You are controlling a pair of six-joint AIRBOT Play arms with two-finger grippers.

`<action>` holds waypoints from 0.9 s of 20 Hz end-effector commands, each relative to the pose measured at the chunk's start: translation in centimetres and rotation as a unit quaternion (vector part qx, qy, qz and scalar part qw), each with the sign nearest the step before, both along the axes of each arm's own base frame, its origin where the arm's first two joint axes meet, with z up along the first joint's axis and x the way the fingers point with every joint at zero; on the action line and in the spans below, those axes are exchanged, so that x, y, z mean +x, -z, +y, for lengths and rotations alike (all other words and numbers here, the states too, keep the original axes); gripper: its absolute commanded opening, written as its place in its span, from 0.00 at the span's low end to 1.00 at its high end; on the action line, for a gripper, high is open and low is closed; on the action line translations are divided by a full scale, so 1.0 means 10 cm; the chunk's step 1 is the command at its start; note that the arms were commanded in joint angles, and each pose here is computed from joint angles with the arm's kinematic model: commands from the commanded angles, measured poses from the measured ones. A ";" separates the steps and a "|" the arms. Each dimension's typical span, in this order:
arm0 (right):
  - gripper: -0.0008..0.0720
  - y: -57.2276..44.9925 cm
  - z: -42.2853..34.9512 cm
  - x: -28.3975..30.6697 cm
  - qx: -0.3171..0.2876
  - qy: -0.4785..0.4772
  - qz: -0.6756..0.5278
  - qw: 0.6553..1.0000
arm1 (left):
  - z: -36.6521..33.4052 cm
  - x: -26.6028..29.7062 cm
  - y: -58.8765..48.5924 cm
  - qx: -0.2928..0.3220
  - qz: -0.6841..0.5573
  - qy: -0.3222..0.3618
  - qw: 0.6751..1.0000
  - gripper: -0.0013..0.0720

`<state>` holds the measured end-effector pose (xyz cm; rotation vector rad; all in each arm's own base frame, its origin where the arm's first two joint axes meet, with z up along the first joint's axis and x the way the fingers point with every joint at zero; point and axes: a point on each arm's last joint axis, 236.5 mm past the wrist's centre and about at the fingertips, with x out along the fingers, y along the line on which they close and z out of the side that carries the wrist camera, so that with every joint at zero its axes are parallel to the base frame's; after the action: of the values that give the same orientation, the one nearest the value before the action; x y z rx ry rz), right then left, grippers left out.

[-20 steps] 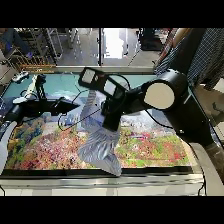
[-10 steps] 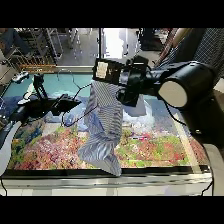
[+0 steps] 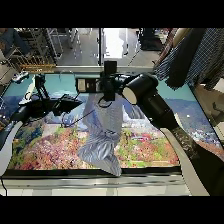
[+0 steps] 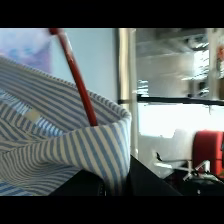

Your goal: Fold the clothes and pants, and hang the long-sleeved shirts on hangers.

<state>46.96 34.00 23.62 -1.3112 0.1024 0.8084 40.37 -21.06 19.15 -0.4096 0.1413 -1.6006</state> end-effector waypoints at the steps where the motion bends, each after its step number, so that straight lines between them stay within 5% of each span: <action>1: 0.05 0.11 0.24 -0.15 0.036 -0.025 0.043 0.998 | 0.00 0.21 0.07 0.015 0.007 -0.043 0.999 0.23; 3: 0.05 0.22 0.14 -0.24 0.010 -0.021 0.069 0.997 | 0.10 0.50 0.12 0.026 0.044 -0.101 0.994 1.00; 7: 0.05 0.49 -0.17 -0.36 -0.061 0.003 0.119 0.991 | 0.51 0.73 0.11 0.055 0.074 -0.150 0.984 1.00; 10: 0.04 0.52 -0.27 -0.33 -0.046 0.035 0.139 0.989 | 0.87 0.83 0.18 0.129 0.134 -0.175 0.967 1.00; 18: 0.05 0.28 -1.01 0.14 0.079 0.228 0.146 0.959 | 1.61 0.70 0.88 0.305 0.394 -0.271 0.823 0.98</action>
<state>47.02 26.23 19.38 -1.0702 0.5265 0.7155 48.63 -6.76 14.53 -0.4860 0.7927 -0.8849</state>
